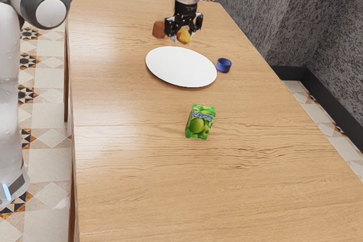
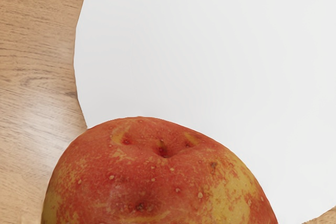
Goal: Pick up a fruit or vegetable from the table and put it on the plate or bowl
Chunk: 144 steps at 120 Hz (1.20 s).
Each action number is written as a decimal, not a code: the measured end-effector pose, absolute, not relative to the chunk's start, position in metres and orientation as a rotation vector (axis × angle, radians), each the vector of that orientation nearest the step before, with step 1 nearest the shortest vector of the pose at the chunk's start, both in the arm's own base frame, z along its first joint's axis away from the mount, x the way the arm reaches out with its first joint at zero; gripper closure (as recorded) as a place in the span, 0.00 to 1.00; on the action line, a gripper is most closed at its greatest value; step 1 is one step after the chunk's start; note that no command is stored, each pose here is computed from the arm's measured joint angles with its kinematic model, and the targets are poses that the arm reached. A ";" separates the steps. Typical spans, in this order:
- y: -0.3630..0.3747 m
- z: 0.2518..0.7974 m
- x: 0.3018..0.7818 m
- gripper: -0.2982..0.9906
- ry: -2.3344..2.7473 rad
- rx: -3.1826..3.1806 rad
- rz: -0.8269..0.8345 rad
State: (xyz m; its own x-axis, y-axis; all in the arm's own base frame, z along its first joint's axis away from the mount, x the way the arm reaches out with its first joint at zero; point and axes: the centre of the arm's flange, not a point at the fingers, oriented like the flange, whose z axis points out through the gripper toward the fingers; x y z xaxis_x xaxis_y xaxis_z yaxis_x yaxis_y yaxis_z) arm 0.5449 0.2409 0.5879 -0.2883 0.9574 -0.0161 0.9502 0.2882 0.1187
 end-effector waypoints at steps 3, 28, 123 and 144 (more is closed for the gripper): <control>0.221 0.585 0.555 0.50 2.421 1.867 0.124; 0.186 0.569 0.578 0.50 2.362 1.960 0.103; 0.300 0.530 0.577 0.35 2.540 1.823 0.078; 0.301 0.529 0.576 0.27 2.540 1.835 0.067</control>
